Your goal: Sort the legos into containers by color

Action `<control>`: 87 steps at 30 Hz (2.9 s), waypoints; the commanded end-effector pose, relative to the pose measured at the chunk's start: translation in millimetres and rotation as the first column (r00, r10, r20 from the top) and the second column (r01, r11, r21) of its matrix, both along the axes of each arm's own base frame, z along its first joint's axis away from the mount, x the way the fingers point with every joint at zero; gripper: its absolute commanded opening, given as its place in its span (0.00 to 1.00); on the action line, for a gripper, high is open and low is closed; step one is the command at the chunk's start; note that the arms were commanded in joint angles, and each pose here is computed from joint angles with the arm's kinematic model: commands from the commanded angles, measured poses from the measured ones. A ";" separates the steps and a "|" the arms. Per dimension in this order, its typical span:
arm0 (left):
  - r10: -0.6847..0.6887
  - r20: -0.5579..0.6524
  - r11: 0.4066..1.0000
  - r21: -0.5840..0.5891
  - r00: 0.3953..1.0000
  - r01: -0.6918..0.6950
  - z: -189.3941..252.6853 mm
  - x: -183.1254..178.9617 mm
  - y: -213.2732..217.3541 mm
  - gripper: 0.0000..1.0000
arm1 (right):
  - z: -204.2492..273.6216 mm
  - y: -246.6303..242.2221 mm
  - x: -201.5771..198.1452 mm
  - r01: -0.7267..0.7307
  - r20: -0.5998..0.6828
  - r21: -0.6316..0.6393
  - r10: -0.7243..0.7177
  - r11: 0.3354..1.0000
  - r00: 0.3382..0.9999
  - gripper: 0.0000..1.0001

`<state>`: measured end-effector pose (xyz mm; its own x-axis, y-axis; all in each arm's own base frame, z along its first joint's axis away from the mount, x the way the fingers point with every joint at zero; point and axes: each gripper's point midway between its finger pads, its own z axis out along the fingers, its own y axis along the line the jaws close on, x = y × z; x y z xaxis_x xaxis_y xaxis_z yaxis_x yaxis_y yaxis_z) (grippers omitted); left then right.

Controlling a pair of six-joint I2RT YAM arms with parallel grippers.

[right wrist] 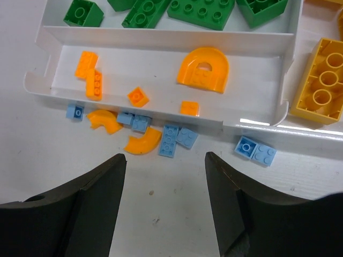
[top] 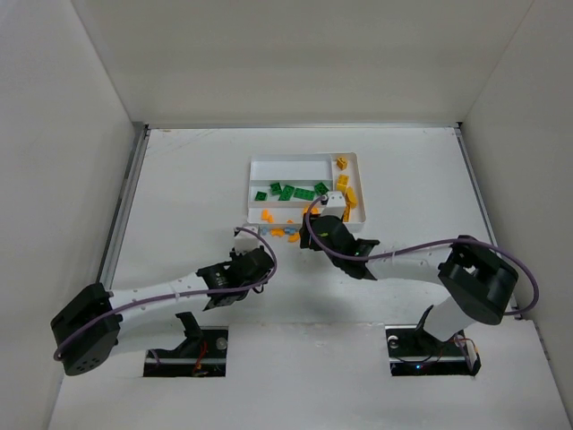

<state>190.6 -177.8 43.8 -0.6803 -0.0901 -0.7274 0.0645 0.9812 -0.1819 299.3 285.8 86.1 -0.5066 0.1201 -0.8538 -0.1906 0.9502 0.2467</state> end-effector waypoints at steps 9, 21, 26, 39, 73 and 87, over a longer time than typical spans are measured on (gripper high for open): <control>0.047 -0.021 0.997 0.059 0.999 -0.046 -6.3 -2.0 12.7 0.35 | 17.8 8.0 0.0 0.012 0.043 0.086 -0.016 0.996 0.999 0.67; 0.024 -0.057 0.995 0.101 0.998 -0.018 -22.8 -4.2 8.2 0.19 | 21.1 2.8 -3.5 0.018 0.047 0.100 -0.023 0.995 0.999 0.67; 0.048 0.029 0.998 0.031 0.998 -0.049 7.8 9.3 5.6 0.16 | 18.3 11.0 -10.8 -0.012 0.034 0.107 0.008 0.994 0.999 0.54; 0.162 0.198 0.965 -0.236 0.967 -0.114 90.7 101.1 -21.9 0.16 | -5.7 52.1 -10.8 -0.075 -0.014 0.098 0.076 0.992 0.997 0.58; 0.275 0.214 0.955 -0.170 0.937 -0.242 58.0 202.9 -13.4 0.32 | -41.6 48.8 16.5 0.077 -0.087 0.078 -0.070 0.994 0.994 0.55; 0.231 0.223 0.956 -0.235 0.947 -0.178 65.7 132.7 -5.2 0.37 | -62.8 37.3 24.7 0.089 -0.069 -0.106 -0.097 0.990 0.993 0.58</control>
